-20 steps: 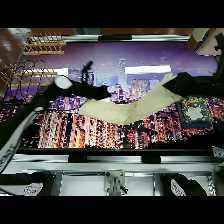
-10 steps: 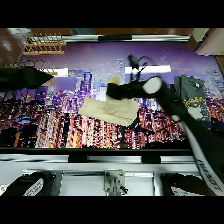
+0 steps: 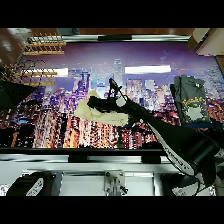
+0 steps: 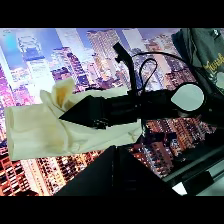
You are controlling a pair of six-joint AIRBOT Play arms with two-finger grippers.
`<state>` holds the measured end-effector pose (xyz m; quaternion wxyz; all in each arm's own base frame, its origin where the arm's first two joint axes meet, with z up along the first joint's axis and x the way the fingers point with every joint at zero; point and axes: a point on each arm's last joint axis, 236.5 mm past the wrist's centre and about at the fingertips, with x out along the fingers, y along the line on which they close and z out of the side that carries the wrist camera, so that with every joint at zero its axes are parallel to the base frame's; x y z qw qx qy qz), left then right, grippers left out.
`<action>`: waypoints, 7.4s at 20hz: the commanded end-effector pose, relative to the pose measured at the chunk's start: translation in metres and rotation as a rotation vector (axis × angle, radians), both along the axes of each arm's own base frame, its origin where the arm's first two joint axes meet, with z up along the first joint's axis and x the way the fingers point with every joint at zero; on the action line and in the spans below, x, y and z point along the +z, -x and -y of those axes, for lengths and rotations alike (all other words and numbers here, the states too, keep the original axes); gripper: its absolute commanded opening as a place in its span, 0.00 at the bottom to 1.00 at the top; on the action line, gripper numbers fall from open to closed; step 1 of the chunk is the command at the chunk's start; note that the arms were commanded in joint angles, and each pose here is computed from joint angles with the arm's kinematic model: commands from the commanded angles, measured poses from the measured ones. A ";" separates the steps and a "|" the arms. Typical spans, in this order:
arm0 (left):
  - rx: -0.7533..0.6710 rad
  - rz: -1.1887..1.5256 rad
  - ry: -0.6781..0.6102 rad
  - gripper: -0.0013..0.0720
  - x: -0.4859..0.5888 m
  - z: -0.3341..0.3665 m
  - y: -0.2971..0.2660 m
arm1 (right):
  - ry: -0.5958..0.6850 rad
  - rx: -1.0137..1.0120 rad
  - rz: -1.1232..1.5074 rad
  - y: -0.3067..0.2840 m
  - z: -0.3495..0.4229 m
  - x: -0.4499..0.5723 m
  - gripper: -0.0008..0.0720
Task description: Fold the shirts.
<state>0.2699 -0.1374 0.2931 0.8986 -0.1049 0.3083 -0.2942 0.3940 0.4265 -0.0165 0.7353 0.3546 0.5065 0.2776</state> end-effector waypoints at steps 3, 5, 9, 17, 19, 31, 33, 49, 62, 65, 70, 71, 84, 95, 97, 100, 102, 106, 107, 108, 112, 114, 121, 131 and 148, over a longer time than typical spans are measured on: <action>0.001 -0.068 -0.002 0.06 -0.026 -0.001 -0.003 | -0.047 0.077 0.020 0.010 -0.004 0.020 0.69; -0.003 -0.090 -0.006 0.06 -0.037 -0.001 -0.004 | -0.047 0.140 0.020 0.016 0.009 0.035 0.69; -0.013 -0.130 -0.021 0.06 -0.057 -0.002 -0.004 | 0.032 0.268 0.025 0.028 0.063 0.059 0.69; 0.012 -0.163 -0.062 0.06 -0.074 -0.011 -0.010 | 0.531 0.157 -0.286 0.023 0.245 -0.026 0.92; 0.011 -0.176 -0.062 0.06 -0.078 -0.011 -0.012 | 0.490 0.192 -0.317 0.025 0.233 -0.043 0.92; 0.008 -0.208 -0.062 0.06 -0.086 -0.011 -0.018 | 0.205 0.254 -0.303 0.019 0.149 -0.068 0.10; 0.005 -0.204 -0.065 0.06 -0.086 -0.011 -0.018 | 0.178 0.301 -0.185 0.015 0.148 -0.028 0.10; -0.040 -0.156 -0.112 0.06 -0.086 -0.011 -0.019 | 0.403 -0.043 0.194 0.012 0.292 0.260 0.10; -0.037 -0.164 -0.106 0.06 -0.087 -0.011 -0.018 | 0.661 -0.702 0.943 -0.182 0.476 0.349 0.10; -0.058 -0.199 -0.113 0.06 -0.091 -0.009 -0.009 | 0.904 -0.695 0.914 -0.200 0.537 0.309 0.10; -0.003 -0.270 -0.058 0.06 -0.093 -0.009 -0.006 | 0.954 -0.680 0.683 -0.222 0.599 0.198 0.10; -0.003 -0.271 -0.057 0.06 -0.093 -0.009 -0.006 | 0.974 -0.661 0.675 -0.223 0.602 0.191 0.10; 0.017 -0.319 -0.039 0.06 -0.105 -0.009 -0.009 | 1.199 -0.826 1.115 -0.238 0.666 0.264 0.10; 0.030 -0.361 -0.031 0.06 -0.126 -0.010 -0.013 | 1.080 -0.599 0.880 -0.242 0.580 0.221 0.10; 0.028 -0.359 -0.033 0.06 -0.126 -0.010 -0.013 | 1.150 -0.485 0.743 -0.217 0.581 0.206 0.10; 0.028 -0.359 -0.033 0.06 -0.126 -0.010 -0.013 | 1.267 -0.369 0.548 -0.166 0.591 0.203 0.10; 0.030 -0.356 -0.032 0.06 -0.126 -0.010 -0.014 | 1.319 -0.322 0.421 -0.130 0.599 0.203 0.10; 0.025 -0.352 -0.037 0.06 -0.126 -0.010 -0.014 | 1.310 -0.248 0.057 -0.049 0.607 0.171 0.10; 0.025 -0.352 -0.037 0.06 -0.126 -0.010 -0.014 | 1.283 -0.261 -0.025 -0.033 0.610 0.164 0.10; 0.025 -0.352 -0.037 0.06 -0.126 -0.010 -0.014 | 1.254 -0.272 -0.101 -0.017 0.611 0.157 0.10; 0.009 -0.337 -0.051 0.06 -0.126 -0.010 -0.014 | 1.073 -0.291 -0.337 0.029 0.603 0.118 0.10; 0.009 -0.337 -0.051 0.06 -0.126 -0.010 -0.014 | 0.996 -0.316 -0.411 0.040 0.600 0.095 0.10; 0.009 -0.337 -0.051 0.06 -0.126 -0.010 -0.014 | 0.902 -0.402 -0.584 0.070 0.603 0.025 0.45; -0.003 -0.355 -0.061 0.06 -0.134 -0.010 -0.019 | 1.156 -0.505 -0.610 0.134 0.664 0.159 0.76; -0.058 -0.630 -0.723 0.95 -0.257 -0.016 -0.076 | 0.796 0.140 -0.118 -0.012 0.318 0.112 0.76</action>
